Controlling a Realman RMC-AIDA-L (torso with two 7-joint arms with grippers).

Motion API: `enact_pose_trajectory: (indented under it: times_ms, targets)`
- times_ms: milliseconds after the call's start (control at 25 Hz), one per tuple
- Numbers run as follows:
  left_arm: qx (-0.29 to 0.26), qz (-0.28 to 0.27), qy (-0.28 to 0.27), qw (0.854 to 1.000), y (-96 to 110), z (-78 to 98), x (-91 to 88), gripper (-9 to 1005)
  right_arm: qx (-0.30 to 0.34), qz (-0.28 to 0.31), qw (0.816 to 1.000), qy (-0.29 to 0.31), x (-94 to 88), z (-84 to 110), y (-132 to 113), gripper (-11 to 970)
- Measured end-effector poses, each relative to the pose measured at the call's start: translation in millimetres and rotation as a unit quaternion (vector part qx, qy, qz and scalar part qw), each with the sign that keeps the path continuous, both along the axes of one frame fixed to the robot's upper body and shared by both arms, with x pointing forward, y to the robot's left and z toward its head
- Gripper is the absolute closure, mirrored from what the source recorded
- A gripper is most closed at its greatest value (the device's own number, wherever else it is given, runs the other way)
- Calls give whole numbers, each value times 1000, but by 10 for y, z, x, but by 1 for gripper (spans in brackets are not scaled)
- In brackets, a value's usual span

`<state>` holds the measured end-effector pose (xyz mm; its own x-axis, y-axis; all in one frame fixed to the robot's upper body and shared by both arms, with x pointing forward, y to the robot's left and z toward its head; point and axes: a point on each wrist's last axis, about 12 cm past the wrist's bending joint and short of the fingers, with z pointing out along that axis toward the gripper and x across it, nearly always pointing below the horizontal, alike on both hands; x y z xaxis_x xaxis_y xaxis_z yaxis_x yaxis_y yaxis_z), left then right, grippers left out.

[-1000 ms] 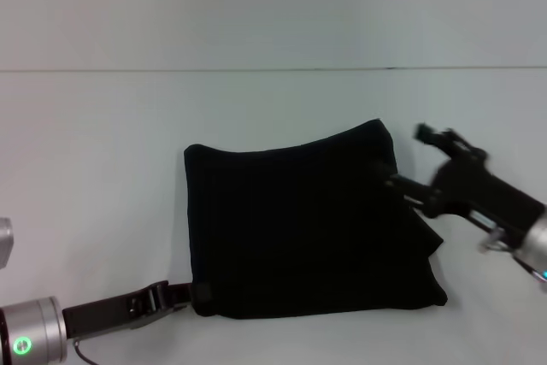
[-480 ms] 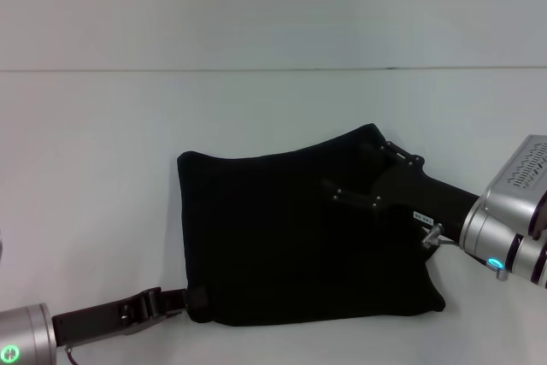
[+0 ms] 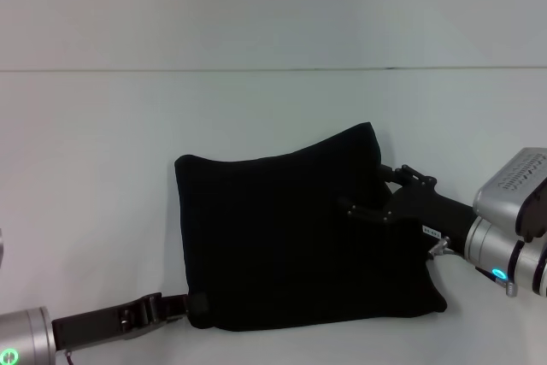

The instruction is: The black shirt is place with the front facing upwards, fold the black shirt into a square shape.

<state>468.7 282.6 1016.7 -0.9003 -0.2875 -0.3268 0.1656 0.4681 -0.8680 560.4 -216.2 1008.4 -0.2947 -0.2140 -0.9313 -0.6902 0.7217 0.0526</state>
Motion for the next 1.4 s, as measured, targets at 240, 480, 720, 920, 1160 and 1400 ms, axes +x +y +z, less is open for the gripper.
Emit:
enact_pose_trajectory:
  times_ms: [240,480,720,920,1160,1400]
  targets:
    - [2,-3,-3,1000,2,-2,-5,937,-5,-4,1000,9,-10,-27,-8,13]
    - [4,-7,-9,1000,-1,1,-10,936,-3,-6,1000,10,-13,-30,-15,13]
    - [1,3,-11,1000,41,16,-5,934,50,-2,998,-23,-115,60,-129,13]
    - [5,3,-16,1000,74,29,-13,933,95,-6,994,-60,-244,148,-295,13]
    - [19,-7,-45,999,125,81,6,843,115,-15,990,-76,-350,167,-409,13]
    - [54,6,-81,995,322,199,59,520,119,-21,989,-84,-423,158,-472,13]
